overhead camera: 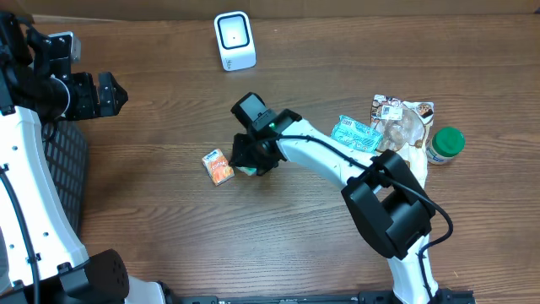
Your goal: Scan the item barcode
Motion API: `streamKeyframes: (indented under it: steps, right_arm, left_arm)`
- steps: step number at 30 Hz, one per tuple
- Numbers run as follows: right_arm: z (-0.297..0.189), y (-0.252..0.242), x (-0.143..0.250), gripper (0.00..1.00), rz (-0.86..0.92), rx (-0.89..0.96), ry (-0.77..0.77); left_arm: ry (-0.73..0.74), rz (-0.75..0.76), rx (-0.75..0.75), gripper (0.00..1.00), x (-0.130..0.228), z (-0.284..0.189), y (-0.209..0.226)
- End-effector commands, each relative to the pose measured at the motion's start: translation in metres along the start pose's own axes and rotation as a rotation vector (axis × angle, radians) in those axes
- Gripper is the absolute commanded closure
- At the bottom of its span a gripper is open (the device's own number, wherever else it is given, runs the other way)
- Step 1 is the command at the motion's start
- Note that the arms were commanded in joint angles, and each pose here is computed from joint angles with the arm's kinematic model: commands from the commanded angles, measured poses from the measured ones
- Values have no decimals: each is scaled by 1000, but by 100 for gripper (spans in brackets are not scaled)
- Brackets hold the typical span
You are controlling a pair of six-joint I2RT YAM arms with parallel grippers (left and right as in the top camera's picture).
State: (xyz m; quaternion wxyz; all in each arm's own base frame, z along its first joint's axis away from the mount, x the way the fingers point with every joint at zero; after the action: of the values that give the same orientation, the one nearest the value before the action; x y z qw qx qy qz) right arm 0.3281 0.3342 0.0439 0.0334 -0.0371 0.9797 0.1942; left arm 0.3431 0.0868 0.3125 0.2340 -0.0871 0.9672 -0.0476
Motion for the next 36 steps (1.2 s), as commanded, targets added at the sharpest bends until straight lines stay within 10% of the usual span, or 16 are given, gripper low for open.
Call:
streamKeyframes:
  steps: [1,12,17,22,36]
  right_arm:
    - [-13,-13,-13,56,-116,23,-7]
    - [-62,-53,-42,48,-498,45,44]
    - [-93,-57,-58,49,-455,4,28]
    - [-95,-38,-63,72,-318,-124,13]
    - [-32,1,-13,66,-306,-92,81]
  left_arm:
    - [-12,31,5,1,-2,-2,-5]
    - [-11,32,6,0,-2,-2,-5]
    - [-11,33,5,0,-2,-2,-5]
    - [-11,33,5,0,-2,-2,-5]
    - [-11,33,6,0,-2,-2,-5]
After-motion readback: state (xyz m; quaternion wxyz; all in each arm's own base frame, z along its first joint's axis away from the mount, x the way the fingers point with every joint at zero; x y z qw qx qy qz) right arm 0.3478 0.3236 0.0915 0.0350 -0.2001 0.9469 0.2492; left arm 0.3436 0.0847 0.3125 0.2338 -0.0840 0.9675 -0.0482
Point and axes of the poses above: each gripper's point midway between its finger pads, its own z axis out along the fingers, its own y axis along the line the jaws close on, x = y × z, the point moved 2 cm from there along -z, back along the fingers, and after that the axes turned 3 degrees about -z, right-handed, at the moved point
